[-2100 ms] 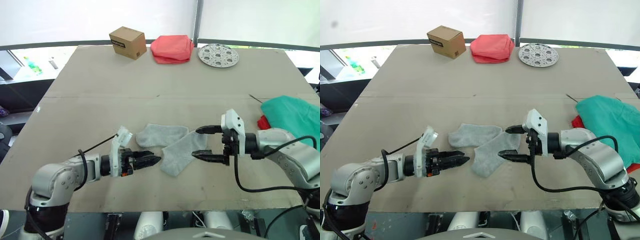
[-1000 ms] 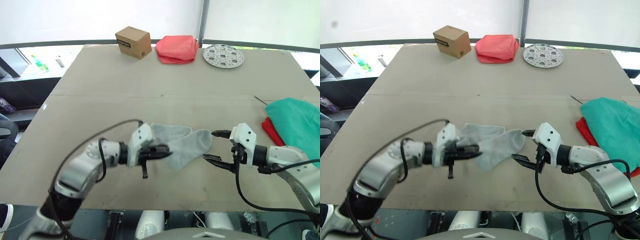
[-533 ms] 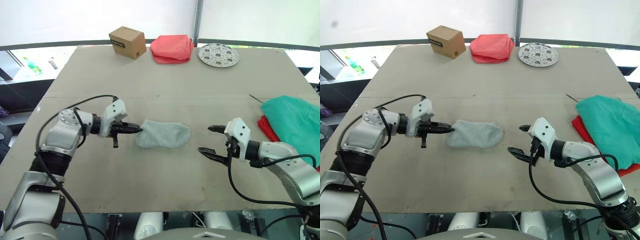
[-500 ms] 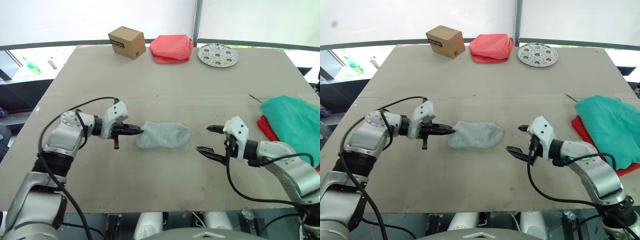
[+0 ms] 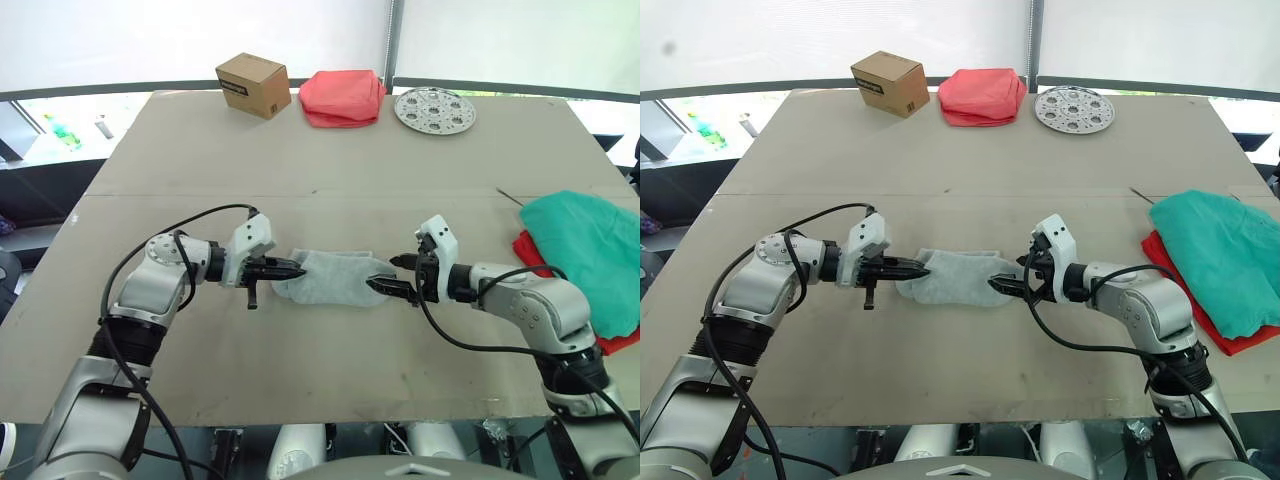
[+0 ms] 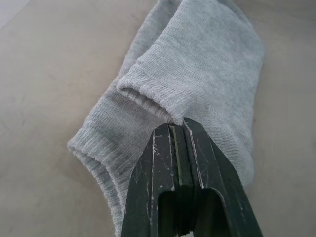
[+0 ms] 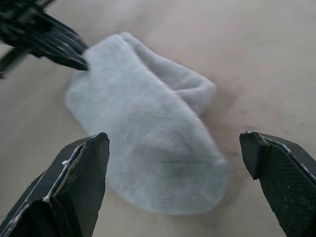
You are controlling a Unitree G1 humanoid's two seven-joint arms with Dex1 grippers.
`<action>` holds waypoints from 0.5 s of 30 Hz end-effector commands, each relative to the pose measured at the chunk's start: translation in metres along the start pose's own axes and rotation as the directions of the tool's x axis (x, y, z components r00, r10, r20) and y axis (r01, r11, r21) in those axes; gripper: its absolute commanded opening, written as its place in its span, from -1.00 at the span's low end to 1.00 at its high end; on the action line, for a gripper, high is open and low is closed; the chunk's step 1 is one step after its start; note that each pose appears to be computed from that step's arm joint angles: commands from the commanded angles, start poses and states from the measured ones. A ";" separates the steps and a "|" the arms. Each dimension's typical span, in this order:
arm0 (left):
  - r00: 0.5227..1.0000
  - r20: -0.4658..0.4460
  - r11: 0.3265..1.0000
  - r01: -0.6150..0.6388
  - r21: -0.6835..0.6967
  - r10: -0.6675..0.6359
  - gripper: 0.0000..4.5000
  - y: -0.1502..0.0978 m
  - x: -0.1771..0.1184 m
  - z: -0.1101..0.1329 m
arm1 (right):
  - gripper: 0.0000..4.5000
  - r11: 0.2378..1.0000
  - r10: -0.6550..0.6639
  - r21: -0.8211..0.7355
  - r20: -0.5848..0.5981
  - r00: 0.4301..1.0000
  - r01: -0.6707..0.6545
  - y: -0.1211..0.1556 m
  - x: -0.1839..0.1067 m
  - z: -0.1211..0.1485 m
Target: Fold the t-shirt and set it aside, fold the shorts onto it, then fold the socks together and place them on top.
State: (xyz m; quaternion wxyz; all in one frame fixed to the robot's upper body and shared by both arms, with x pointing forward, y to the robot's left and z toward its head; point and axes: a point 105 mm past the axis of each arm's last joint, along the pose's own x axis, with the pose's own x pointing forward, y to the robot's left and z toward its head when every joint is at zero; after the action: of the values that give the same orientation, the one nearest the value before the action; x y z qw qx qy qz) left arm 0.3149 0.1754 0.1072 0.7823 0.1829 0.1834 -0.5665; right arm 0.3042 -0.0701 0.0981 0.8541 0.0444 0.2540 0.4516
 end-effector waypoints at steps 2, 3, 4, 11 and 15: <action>0.999 0.024 0.999 -0.035 0.029 0.035 -1.00 0.001 -0.008 0.011 | 0.75 0.999 -0.002 -0.037 -0.014 1.000 0.001 -0.003 0.003 0.001; 0.999 0.026 0.999 -0.039 0.026 0.038 -1.00 0.001 -0.008 0.011 | 0.65 0.999 0.006 -0.045 -0.024 1.000 -0.007 -0.003 0.004 -0.001; 0.999 0.028 0.999 -0.041 0.024 0.041 -1.00 0.001 -0.007 0.011 | 0.41 0.998 0.016 -0.054 -0.032 0.999 -0.017 -0.001 0.004 -0.002; 0.993 0.105 0.998 -0.060 0.002 0.059 -1.00 -0.002 -0.010 0.021 | -0.98 0.991 0.094 -0.101 0.043 0.995 -0.090 0.017 -0.009 0.015; 0.968 0.237 0.993 -0.063 -0.101 0.086 -1.00 -0.002 -0.031 0.042 | -0.98 0.976 0.196 -0.118 0.126 0.973 -0.181 0.039 -0.030 0.039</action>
State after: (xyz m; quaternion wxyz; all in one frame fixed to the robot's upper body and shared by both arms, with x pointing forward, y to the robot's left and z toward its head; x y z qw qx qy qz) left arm 0.3094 0.1755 0.1305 0.8178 0.1027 0.1447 -0.5474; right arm 0.2860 -0.0645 0.1244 0.8294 0.0496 0.2126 0.5142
